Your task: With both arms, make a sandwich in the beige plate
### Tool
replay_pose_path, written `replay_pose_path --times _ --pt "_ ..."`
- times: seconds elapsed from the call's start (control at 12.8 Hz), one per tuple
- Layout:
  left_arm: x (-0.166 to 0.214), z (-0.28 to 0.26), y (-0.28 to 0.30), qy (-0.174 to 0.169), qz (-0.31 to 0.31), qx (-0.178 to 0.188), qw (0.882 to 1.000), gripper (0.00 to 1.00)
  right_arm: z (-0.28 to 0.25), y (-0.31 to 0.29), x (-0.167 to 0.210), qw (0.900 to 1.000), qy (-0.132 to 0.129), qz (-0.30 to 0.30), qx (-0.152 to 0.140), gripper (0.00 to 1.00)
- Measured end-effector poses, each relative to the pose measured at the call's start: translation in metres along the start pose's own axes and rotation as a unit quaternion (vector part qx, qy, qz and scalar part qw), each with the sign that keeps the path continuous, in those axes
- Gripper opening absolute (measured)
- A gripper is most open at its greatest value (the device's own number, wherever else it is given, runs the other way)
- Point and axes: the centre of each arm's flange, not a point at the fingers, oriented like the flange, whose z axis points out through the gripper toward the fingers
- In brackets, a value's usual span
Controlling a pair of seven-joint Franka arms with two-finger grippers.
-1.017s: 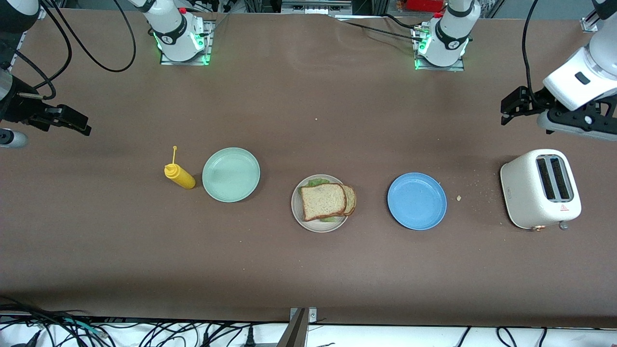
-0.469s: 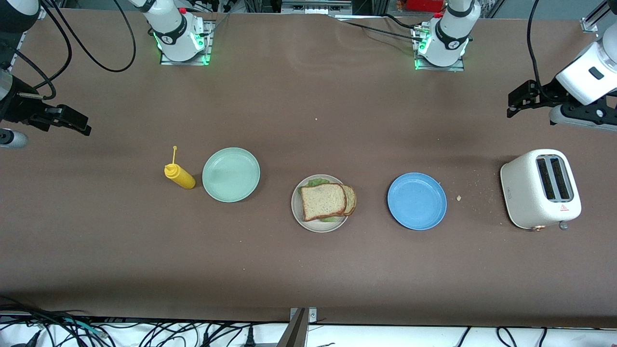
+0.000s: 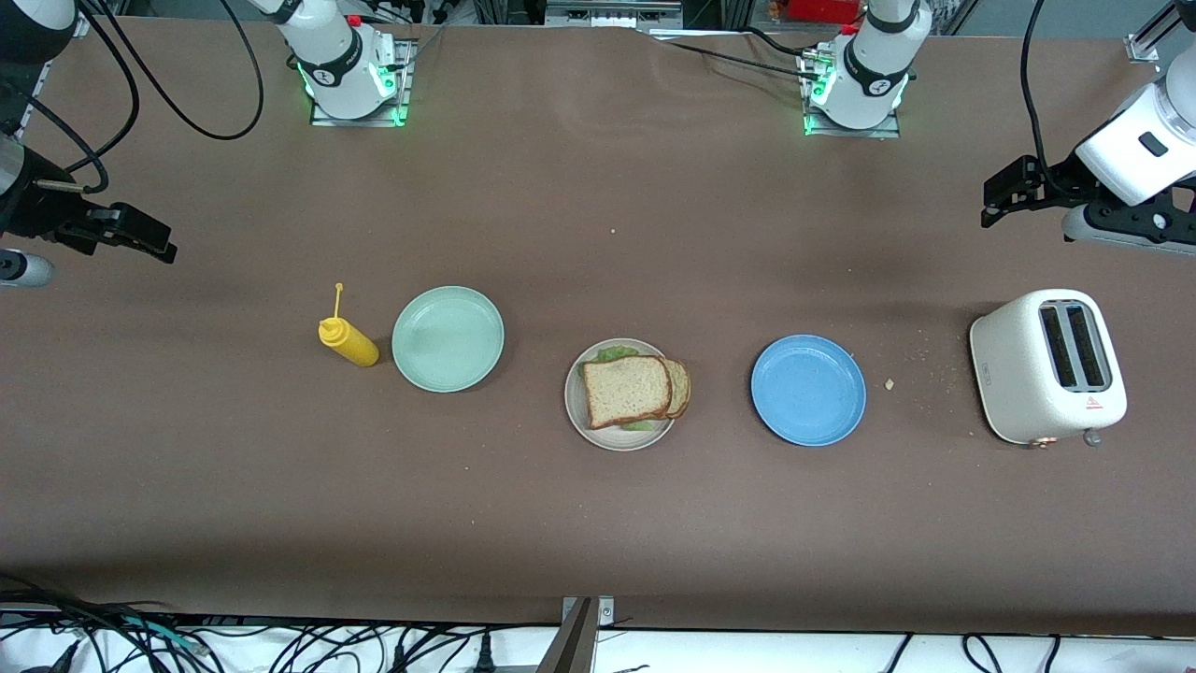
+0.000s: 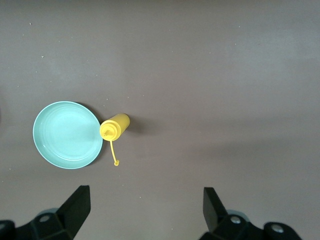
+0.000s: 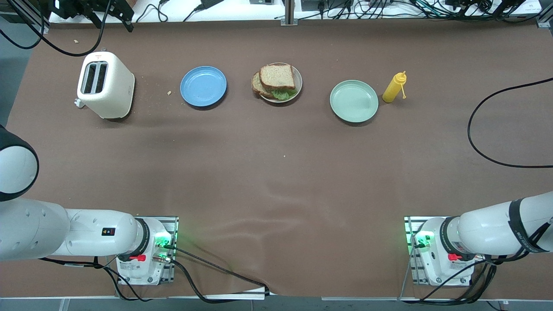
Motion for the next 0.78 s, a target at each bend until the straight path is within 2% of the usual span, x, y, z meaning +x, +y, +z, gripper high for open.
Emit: replay_pose_path --times 0.78 --pt "0.0005 0.0021 -0.0002 -0.002 0.0 0.0 1.0 1.0 0.0 0.0 0.0 1.0 0.0 0.0 0.0 1.0"
